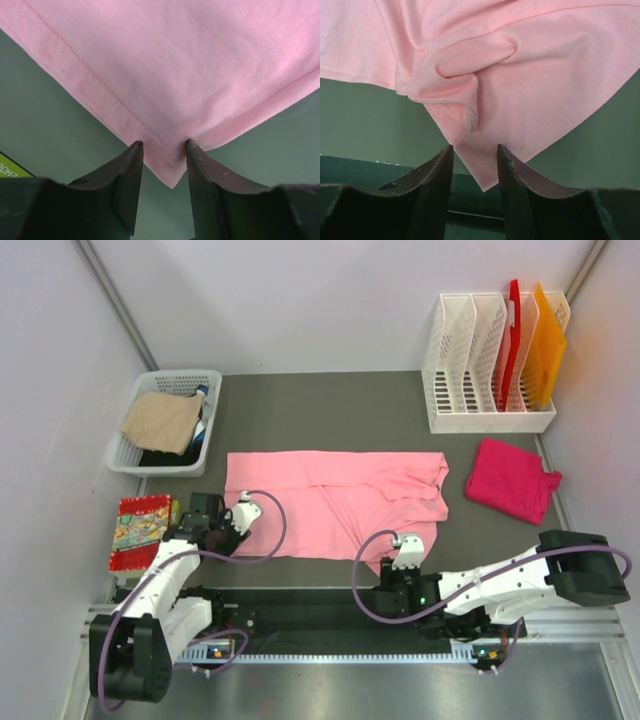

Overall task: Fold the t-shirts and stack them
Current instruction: Grap the side of the flattened tshirt closest away from the robot with both arms

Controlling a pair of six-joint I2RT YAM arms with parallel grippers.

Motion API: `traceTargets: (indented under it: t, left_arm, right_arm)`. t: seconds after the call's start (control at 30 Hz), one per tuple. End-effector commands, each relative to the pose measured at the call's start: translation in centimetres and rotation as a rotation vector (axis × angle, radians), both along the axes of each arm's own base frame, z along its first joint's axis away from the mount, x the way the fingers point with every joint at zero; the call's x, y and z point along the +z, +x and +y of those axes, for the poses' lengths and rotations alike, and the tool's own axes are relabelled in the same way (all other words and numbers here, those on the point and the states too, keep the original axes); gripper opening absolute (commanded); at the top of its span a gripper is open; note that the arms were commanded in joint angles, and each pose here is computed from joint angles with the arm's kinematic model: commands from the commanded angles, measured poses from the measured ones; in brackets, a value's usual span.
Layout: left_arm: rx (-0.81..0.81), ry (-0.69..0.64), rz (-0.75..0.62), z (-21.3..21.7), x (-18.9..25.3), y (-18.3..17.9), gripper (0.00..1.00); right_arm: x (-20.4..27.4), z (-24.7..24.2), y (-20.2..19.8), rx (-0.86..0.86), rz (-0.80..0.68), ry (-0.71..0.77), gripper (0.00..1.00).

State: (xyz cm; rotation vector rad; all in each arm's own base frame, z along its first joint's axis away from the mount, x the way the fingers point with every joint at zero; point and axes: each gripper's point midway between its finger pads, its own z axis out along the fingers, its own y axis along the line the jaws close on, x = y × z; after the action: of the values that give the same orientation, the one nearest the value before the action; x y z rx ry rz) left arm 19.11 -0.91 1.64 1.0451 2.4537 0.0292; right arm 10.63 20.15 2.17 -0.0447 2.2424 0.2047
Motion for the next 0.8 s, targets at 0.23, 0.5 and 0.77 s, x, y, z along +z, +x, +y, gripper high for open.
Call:
traceTargets:
  t: [0.23,0.5,0.77]
  left_arm:
    - [-0.065,0.004,0.097,0.3,-1.6,-1.7,0.29]
    - [-0.117,0.021,0.040,0.7,1.3,-0.8,0.00]
    - [-0.114,0.020,-0.004,1.0,4.4,-0.4,0.00]
  right_arm:
    - [0.5,0.0,-0.1,0.002,0.015,-0.002,0.34]
    - [2.4,-0.6,0.1,-0.006,-0.008,0.022,0.11]
    - [4.4,-0.8,0.1,0.010,-0.030,0.050,0.05]
